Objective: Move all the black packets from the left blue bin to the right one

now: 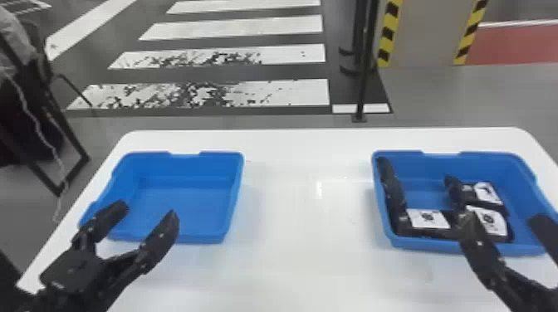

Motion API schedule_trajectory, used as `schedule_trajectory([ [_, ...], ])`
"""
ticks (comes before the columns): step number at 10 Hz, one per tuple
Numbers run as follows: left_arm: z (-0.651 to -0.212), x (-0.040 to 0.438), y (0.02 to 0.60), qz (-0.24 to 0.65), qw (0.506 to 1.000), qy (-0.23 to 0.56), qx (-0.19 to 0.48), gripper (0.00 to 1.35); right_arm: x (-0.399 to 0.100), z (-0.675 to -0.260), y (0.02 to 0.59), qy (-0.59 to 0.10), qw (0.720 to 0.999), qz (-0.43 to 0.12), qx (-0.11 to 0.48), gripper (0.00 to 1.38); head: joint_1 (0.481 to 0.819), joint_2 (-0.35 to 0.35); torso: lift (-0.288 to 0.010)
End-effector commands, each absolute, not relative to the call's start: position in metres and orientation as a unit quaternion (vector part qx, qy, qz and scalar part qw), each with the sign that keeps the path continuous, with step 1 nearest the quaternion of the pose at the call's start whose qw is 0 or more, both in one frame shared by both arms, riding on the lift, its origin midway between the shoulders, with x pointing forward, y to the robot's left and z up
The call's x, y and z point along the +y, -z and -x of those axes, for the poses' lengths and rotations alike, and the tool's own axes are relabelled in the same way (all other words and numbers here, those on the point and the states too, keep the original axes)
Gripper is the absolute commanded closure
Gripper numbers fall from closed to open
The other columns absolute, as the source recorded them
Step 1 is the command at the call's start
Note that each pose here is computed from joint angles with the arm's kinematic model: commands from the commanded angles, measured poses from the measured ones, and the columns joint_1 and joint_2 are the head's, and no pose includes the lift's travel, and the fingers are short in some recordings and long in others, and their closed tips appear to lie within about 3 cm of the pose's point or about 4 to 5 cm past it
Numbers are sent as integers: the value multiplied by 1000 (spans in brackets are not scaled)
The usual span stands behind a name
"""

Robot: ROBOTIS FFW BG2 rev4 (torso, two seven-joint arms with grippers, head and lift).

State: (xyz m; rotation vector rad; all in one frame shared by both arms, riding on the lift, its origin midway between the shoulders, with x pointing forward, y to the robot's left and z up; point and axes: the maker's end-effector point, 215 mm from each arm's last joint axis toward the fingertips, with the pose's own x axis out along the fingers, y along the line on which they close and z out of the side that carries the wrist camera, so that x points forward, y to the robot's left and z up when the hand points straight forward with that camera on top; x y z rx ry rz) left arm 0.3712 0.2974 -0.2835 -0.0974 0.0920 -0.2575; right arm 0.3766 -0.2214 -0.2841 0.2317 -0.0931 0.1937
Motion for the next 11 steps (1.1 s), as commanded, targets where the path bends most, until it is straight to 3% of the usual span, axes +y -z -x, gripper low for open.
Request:
schedule_trajectory([
  [1,-372,297,283,49,989,129,45,163,-221,-377,284,-96,987,-116,-46,116,695,117,-185],
  [11,-371,292,289,59,988,133,53,163,-218,-376,286,-98,986,-124,-45,116,695,114,-185],
])
